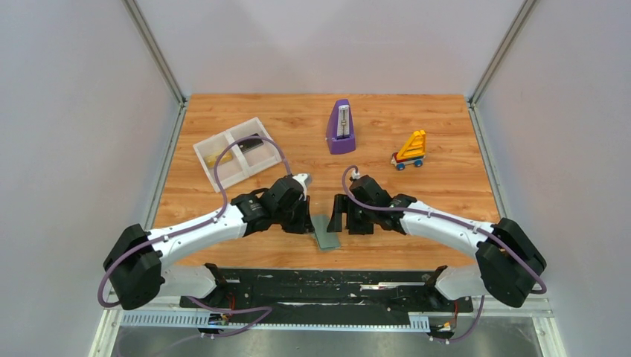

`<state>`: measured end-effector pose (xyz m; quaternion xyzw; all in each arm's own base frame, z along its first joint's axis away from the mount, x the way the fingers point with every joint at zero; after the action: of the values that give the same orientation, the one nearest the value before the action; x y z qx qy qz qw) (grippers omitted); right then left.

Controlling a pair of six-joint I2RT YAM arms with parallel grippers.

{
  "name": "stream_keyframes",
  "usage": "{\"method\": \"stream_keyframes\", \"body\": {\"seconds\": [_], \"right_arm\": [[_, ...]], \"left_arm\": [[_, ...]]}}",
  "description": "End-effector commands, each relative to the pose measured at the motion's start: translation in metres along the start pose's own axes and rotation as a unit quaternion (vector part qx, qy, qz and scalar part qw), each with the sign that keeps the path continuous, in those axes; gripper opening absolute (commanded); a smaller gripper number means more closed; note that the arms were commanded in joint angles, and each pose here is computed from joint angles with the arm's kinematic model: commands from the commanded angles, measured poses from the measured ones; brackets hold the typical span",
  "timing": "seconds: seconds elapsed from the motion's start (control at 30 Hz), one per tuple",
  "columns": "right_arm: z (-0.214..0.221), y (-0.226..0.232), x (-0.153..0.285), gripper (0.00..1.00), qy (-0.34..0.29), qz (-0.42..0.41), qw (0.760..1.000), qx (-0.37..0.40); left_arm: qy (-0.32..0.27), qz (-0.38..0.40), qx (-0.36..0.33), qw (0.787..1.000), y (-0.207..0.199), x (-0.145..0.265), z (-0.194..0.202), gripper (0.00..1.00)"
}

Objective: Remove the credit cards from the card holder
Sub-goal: Open the card holder at the center of the board.

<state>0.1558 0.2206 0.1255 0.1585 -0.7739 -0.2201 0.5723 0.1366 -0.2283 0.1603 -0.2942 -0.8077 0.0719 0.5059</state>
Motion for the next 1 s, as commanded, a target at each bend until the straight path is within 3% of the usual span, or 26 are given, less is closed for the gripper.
{"method": "stream_keyframes", "body": {"seconds": [0.0, 0.47, 0.97], "right_arm": [[-0.004, 0.029, 0.014, 0.76, -0.003, -0.076, 0.996, 0.038], [0.014, 0.029, 0.002, 0.82, 0.010, -0.067, 0.996, 0.054], [0.016, 0.018, -0.012, 0.78, -0.019, -0.014, 0.999, 0.038]], "left_arm": [[-0.040, 0.038, 0.003, 0.998, -0.015, 0.008, -0.018, 0.00], [-0.044, 0.043, 0.031, 0.998, -0.025, 0.003, -0.030, 0.00], [-0.048, 0.034, 0.051, 0.997, -0.025, 0.010, -0.031, 0.00]]}}
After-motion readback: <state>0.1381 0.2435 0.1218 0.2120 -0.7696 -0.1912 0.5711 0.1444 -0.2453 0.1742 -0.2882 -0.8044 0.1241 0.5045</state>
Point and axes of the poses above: each gripper's point midway between its finger pads, its own x axis back along the fingers, its own y axis along the line the jaws close on, z = x × y, the point moved 8 cm from there along x, back along the fingers, and after that the axes turned 7 degrees about -x, right-handed, at the moved point
